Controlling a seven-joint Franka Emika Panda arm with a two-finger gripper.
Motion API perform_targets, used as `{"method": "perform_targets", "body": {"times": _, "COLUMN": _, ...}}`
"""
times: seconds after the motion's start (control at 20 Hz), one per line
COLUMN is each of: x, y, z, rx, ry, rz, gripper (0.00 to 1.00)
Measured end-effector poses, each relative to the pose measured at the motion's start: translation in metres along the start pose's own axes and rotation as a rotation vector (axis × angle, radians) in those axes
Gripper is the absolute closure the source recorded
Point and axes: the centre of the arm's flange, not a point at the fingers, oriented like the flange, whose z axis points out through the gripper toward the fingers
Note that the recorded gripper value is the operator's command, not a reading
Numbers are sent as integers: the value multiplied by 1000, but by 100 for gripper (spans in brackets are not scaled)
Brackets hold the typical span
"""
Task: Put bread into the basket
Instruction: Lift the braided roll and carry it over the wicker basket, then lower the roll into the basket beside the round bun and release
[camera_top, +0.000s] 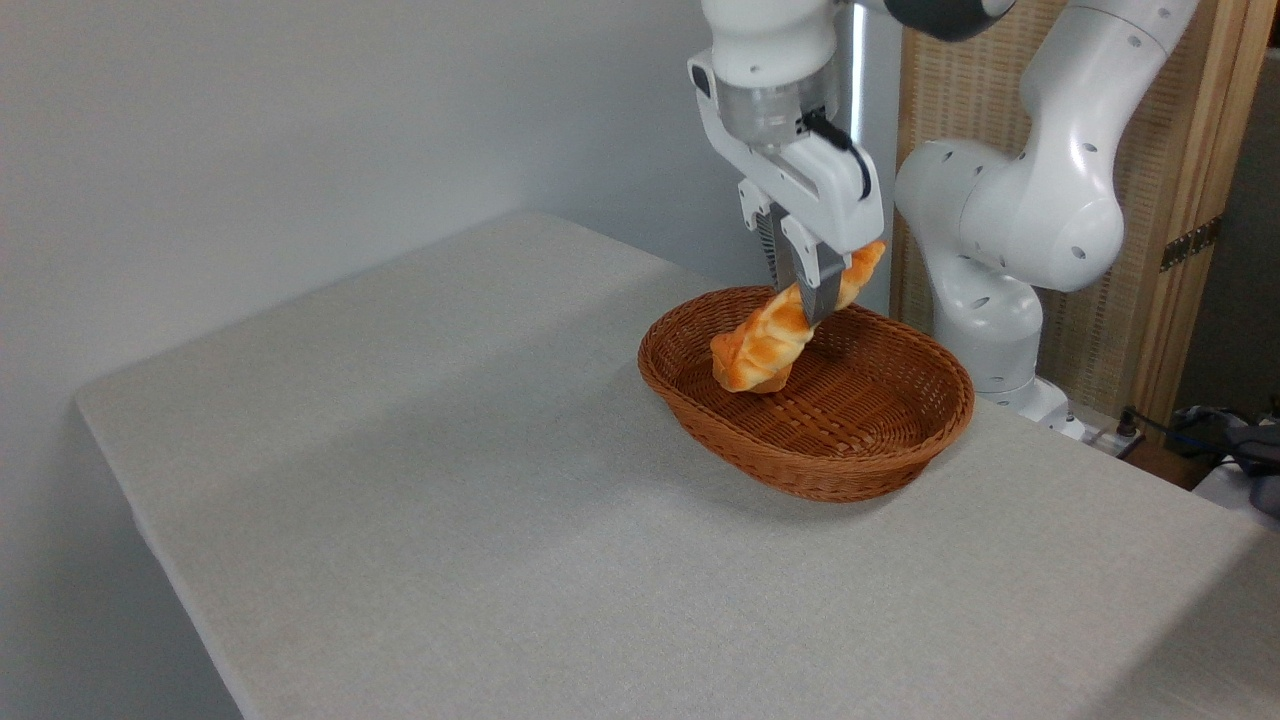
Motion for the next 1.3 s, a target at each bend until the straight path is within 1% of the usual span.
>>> {"method": "perform_targets", "body": {"times": 0.05, "x": 0, "y": 0, "z": 5, "rx": -8, "ry": -7, "rz": 3, "gripper": 35}}
{"method": "perform_targets", "body": {"times": 0.15, "x": 0, "y": -1, "z": 13, "rx": -23, "ry": -19, "rz": 6, "gripper": 33}}
{"method": "perform_targets", "body": {"times": 0.2, "x": 0, "y": -1, "z": 16, "rx": -29, "ry": -24, "rz": 6, "gripper": 29}}
{"method": "perform_targets", "body": {"times": 0.25, "x": 0, "y": -1, "z": 19, "rx": -33, "ry": -27, "rz": 5, "gripper": 22}}
{"method": "perform_targets", "body": {"times": 0.3, "x": 0, "y": -2, "z": 20, "rx": -36, "ry": -30, "rz": 5, "gripper": 21}}
{"method": "perform_targets", "body": {"times": 0.35, "x": 1, "y": -2, "z": 21, "rx": -37, "ry": -31, "rz": 5, "gripper": 17}}
{"method": "perform_targets", "body": {"times": 0.5, "x": -1, "y": -3, "z": 21, "rx": -29, "ry": -44, "rz": 4, "gripper": 0}}
{"method": "perform_targets", "body": {"times": 0.7, "x": -3, "y": -5, "z": 21, "rx": -13, "ry": -64, "rz": 3, "gripper": 0}}
{"method": "perform_targets", "body": {"times": 1.3, "x": -3, "y": -5, "z": 17, "rx": -2, "ry": -57, "rz": 4, "gripper": 0}}
